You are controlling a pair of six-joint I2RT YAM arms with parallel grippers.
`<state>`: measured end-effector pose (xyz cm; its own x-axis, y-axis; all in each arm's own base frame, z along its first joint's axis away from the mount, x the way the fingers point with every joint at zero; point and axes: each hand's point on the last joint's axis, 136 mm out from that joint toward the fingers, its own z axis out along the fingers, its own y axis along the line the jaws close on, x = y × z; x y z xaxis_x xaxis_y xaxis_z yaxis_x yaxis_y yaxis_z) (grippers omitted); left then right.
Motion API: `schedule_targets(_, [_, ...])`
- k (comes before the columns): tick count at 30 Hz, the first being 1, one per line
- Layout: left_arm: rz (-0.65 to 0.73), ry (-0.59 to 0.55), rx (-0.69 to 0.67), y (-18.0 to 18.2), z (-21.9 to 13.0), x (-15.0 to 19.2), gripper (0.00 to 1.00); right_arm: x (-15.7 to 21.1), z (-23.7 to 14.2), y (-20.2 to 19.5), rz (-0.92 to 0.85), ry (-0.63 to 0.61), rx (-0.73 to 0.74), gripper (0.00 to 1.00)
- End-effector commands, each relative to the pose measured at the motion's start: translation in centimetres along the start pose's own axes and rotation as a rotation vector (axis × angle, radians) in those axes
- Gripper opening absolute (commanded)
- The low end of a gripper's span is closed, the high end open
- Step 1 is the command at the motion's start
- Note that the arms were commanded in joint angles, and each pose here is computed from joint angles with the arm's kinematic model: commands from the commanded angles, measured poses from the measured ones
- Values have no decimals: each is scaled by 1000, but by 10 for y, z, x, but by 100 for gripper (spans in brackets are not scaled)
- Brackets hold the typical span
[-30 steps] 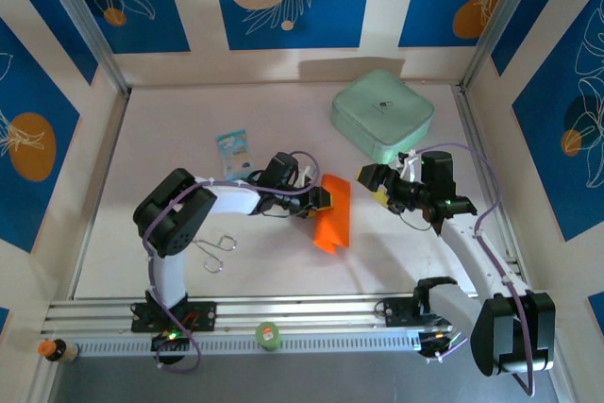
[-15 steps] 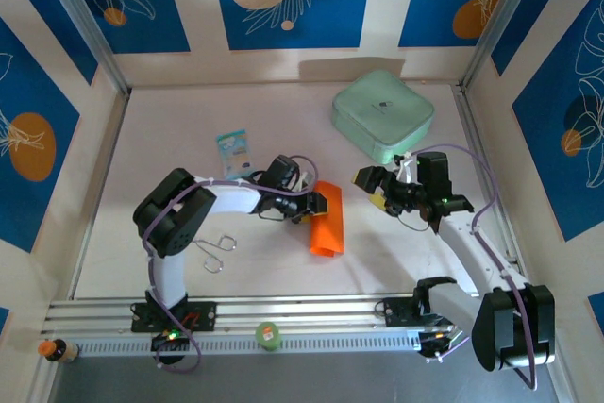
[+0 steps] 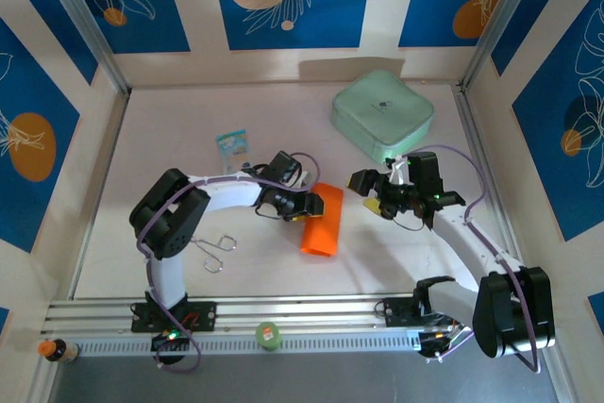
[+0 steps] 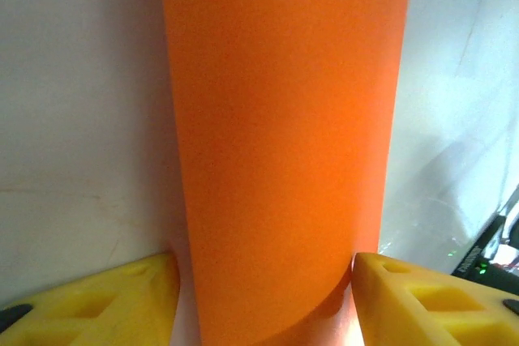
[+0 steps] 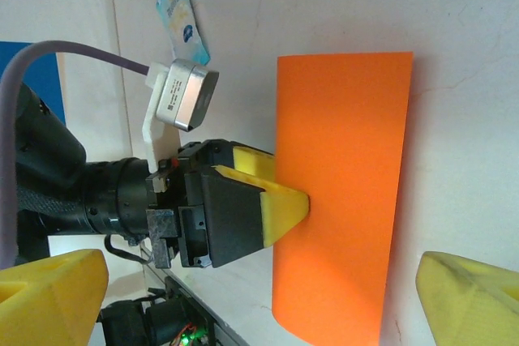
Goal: Fold a paper plane with a square sheet of paper (pick it up from the middle)
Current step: First fold the square sheet of paper in half at the center of the table.
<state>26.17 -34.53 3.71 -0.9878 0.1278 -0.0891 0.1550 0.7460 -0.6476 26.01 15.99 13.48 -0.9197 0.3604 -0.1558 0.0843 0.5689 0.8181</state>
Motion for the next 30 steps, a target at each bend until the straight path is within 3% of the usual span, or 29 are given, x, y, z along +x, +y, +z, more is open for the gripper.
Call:
schedule_targets(1, [44,8,-49,3,-12,0,57,0,3,7,-8,12,-6,98])
schedule_targets(12, [10,-20,-110,21,-15,-3,56,10,23,9,-27,62,19,97])
schedule_targets(30, [-66,35,-237,59,2,10,54,17,29,-3,-13,78,54,93])
